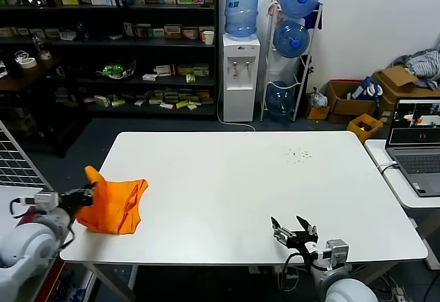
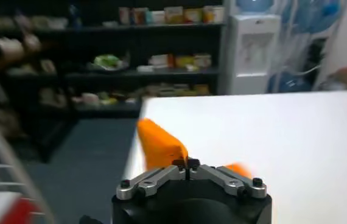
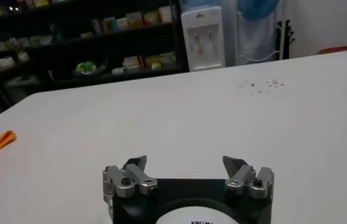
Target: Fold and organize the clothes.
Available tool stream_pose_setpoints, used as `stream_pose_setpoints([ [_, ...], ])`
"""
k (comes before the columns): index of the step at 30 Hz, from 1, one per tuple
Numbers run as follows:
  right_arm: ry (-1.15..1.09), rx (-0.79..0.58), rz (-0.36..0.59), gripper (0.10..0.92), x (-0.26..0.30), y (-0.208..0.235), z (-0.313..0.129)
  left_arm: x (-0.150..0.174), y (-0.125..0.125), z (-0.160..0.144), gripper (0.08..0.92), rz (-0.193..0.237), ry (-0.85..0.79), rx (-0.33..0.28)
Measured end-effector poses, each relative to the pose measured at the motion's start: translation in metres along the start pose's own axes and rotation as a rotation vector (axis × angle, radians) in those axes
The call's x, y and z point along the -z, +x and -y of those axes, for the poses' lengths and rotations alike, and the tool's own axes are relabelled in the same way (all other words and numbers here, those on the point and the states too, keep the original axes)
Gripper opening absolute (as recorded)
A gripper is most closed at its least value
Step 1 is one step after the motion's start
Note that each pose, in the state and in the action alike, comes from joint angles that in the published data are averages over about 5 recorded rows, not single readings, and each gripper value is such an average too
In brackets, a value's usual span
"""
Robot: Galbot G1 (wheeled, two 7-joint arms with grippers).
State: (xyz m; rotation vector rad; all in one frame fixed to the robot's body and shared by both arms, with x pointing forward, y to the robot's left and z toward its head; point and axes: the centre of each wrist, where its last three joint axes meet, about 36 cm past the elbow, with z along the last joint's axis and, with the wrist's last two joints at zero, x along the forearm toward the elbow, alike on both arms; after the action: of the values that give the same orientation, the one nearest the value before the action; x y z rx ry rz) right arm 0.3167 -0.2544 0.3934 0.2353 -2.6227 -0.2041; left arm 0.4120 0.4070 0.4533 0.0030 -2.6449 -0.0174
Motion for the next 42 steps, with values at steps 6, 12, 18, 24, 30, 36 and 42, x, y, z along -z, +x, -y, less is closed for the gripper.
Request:
stream_pose_setpoints([
  [6,-0.017,-0.049,-0.006,0.823,-0.009,0.019,0.004,0.006,-0.013,0.098,0.095,-0.049,0.200,-0.172],
  [12,-0.035,-0.103,-0.010,0.823,-0.015,0.038,0.009,0.010,-0.034,0.197,0.095,-0.117,0.297,-0.332],
  [18,-0.047,-0.134,-0.015,0.823,-0.018,0.047,0.012,0.006,-0.051,0.279,0.095,-0.172,0.319,-0.439],
  [24,-0.052,-0.144,-0.022,0.823,-0.021,0.049,0.013,0.003,-0.062,0.336,0.095,-0.192,0.319,-0.492],
  [30,-0.053,-0.145,-0.024,0.823,-0.021,0.050,0.014,0.005,-0.069,0.375,0.095,-0.183,0.311,-0.517],
  [36,-0.043,-0.133,-0.005,0.823,-0.020,0.051,0.017,0.005,-0.071,0.398,0.146,-0.172,0.307,-0.543],
  [42,-0.006,-0.089,0.046,0.823,-0.017,0.051,0.024,0.003,-0.062,0.397,0.316,-0.120,0.333,-0.574],
])
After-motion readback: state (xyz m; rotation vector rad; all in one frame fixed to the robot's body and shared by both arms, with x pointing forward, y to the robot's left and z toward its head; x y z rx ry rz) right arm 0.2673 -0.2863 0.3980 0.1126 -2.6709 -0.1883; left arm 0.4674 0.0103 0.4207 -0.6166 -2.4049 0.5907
